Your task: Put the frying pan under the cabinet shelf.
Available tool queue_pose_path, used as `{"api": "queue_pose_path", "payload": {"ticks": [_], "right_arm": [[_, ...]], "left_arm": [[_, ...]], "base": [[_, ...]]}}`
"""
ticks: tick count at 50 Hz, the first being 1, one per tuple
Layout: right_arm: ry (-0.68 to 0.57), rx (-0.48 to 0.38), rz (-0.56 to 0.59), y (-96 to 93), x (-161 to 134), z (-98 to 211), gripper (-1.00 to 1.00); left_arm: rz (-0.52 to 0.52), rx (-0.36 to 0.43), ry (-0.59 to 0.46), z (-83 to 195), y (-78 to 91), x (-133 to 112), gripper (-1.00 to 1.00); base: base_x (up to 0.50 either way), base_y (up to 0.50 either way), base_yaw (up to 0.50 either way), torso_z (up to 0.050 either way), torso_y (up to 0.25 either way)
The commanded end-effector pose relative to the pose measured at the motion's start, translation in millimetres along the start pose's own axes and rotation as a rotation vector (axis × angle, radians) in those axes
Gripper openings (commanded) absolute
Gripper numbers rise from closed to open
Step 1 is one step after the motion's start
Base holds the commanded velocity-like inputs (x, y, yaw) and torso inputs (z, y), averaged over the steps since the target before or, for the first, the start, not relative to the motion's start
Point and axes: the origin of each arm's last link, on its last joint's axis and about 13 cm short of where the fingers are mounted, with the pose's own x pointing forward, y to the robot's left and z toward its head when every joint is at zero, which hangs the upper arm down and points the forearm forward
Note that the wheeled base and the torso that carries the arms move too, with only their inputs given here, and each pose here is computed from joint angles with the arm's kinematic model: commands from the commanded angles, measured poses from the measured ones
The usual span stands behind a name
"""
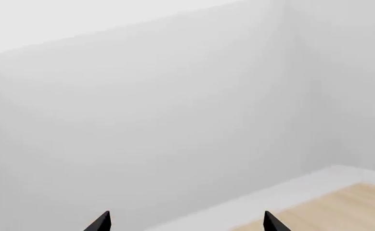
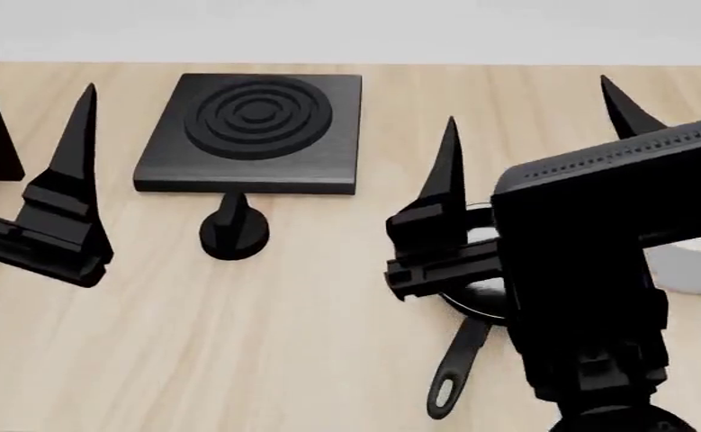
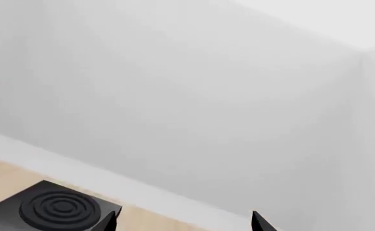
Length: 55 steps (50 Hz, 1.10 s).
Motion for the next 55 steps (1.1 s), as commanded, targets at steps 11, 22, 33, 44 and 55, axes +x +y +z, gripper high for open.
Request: {"api": "queue_pose_path", "payload": {"ticks": [11,22,33,44,55], "right_arm": [[-0.050,-0.080,-0.001,-12.6,17,43,1.00],[-0.079,-0.111,-0.007,-24.1,29,68,1.00],[-0.101,-0.151,-0.013,-31.0,38,86,1.00],[-0.118,-0.195,-0.019,-37.5,45,106,1.00],[-0.142,-0.199,-0.024,-42.3,46,117,1.00]], "left_arm": [[-0.006,0.054,-0.047,35,9.8,19,1.00],[0.007,0.071,-0.079,55,20.8,30,1.00],[0.021,0.092,-0.097,72,29.2,36,1.00],[0.023,0.121,-0.120,90,32.8,42,1.00],[0.038,0.129,-0.140,104,38.2,43,1.00]], "base": [[0.00,0.00,0.00,0.000,0.000],[0.00,0.00,0.00,0.000,0.000],[0.00,0.00,0.00,0.000,0.000],[0.00,0.00,0.00,0.000,0.000],[0.00,0.00,0.00,0.000,0.000]]}}
